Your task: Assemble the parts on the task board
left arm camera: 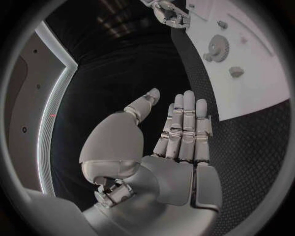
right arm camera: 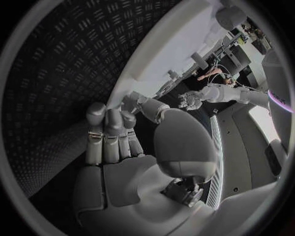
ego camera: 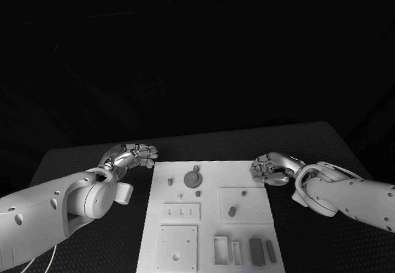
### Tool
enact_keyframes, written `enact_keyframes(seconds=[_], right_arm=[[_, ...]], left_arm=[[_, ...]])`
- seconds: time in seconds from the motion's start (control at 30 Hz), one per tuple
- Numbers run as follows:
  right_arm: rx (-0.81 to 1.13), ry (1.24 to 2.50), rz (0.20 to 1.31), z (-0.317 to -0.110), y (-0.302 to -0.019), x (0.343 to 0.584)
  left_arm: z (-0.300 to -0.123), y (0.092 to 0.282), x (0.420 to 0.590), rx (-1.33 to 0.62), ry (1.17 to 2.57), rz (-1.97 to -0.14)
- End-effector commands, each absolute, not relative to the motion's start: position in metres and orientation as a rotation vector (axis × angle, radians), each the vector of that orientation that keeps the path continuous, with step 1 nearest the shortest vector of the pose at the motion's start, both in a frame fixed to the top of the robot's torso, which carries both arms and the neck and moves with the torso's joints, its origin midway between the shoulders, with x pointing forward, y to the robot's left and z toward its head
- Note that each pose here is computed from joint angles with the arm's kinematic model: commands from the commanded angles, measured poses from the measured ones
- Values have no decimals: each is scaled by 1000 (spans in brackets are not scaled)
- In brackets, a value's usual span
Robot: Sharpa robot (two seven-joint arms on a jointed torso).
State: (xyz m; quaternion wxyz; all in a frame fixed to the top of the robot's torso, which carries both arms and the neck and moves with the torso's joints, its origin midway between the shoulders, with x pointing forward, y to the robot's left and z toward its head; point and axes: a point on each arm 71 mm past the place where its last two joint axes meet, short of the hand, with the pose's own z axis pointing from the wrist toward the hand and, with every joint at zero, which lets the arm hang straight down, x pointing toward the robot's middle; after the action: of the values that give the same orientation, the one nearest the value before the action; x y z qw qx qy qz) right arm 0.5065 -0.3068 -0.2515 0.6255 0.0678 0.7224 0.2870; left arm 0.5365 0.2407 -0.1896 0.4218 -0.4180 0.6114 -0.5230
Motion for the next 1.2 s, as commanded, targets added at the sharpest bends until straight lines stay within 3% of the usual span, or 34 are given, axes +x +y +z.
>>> enact_keyframes(seconds=[0.03,0.4,0.63,0.9,1.2], right_arm=[[159,1644,647,-251,-304,506],[221,1610,639,-244,-294,501],[186,1590,591,-228,-285,506],[17,1612,520,-206,-240,509],[-122,1583,495,-179,-184,507]], left_arm=[[-189,238,536,-1023,1548,-1332],[-190,231,533,-941,1633,-1347],[-191,226,532,-922,1668,-1338],[-199,210,527,-813,1876,-1252],[-196,182,523,-737,1979,-1185]])
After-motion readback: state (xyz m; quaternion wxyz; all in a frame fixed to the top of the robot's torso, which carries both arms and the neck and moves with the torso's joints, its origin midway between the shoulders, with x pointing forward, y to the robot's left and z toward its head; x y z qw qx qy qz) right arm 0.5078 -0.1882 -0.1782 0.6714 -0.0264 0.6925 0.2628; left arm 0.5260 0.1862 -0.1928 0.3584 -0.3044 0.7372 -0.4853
